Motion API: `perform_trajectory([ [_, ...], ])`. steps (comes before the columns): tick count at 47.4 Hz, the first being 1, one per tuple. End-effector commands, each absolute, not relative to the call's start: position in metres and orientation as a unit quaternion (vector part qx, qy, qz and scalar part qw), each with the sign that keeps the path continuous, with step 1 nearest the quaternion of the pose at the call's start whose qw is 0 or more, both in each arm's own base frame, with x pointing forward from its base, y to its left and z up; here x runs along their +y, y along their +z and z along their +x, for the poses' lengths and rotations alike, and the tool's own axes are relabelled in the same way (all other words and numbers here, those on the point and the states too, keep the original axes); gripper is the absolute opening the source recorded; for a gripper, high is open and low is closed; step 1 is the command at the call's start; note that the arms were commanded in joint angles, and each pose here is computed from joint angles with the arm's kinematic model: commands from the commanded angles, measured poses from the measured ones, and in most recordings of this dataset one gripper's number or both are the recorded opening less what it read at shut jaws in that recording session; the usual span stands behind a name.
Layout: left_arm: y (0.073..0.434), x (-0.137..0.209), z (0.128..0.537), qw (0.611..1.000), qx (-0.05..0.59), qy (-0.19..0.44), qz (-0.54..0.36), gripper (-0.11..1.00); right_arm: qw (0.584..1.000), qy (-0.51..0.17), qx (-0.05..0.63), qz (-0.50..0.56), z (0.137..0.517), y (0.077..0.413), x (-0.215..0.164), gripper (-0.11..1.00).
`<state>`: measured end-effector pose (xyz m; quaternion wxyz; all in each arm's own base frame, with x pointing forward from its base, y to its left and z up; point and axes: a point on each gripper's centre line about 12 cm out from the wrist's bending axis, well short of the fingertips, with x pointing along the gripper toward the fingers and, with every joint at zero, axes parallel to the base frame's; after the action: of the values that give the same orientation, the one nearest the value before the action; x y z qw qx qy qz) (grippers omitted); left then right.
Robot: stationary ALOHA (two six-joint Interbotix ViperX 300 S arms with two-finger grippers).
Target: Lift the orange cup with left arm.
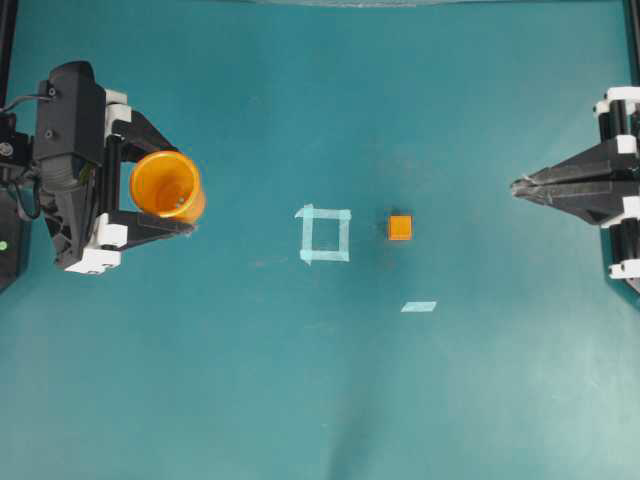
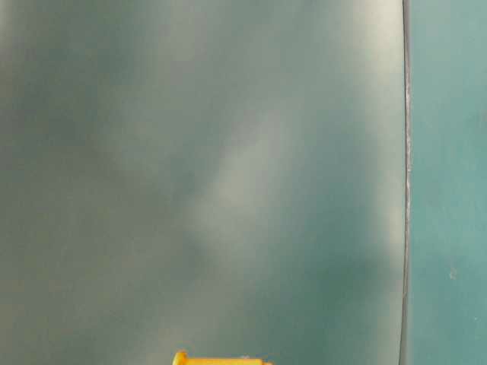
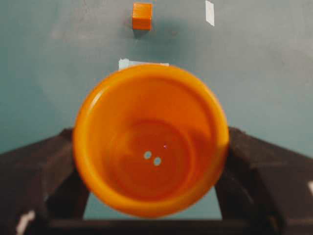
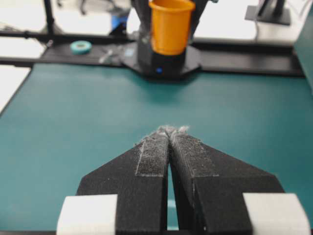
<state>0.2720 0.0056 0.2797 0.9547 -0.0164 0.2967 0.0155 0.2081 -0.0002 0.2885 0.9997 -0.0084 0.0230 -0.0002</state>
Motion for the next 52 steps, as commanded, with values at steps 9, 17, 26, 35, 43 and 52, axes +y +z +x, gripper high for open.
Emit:
perform_trajectory([
  [9,0.2937,0.0065,0.2746,0.961,0.277,0.017,-0.015,0.69,1.0,-0.001,0.008,-0.008,0.2101,0.3006,-0.0006,0.0],
  [17,0.2937,0.0062,0.2746,0.961,0.277,0.016,-0.014,0.69,1.0,-0.001,0.008,-0.008,0.2101,0.3006,-0.0006,0.0],
  [26,0.2937,0.0066,0.2746,0.961,0.277,0.017,-0.015,0.69,1.0,0.0,0.008,-0.008,0.2101,0.3006,-0.0002,0.0],
  [35,0.2933,0.0066,0.2748,0.96,0.278,0.016,-0.014,0.69,1.0,0.0,0.007,-0.008,0.2101,0.3007,-0.0002,0.0],
  [43,0.2937,0.0062,0.2746,0.961,0.277,0.016,-0.014,0.69,1.0,-0.001,0.011,-0.008,0.2101,0.2998,-0.0006,0.0],
  [52,0.2937,0.0062,0.2746,0.961,0.277,0.016,-0.014,0.69,1.0,-0.001,0.012,-0.008,0.2101,0.2995,-0.0006,0.0],
])
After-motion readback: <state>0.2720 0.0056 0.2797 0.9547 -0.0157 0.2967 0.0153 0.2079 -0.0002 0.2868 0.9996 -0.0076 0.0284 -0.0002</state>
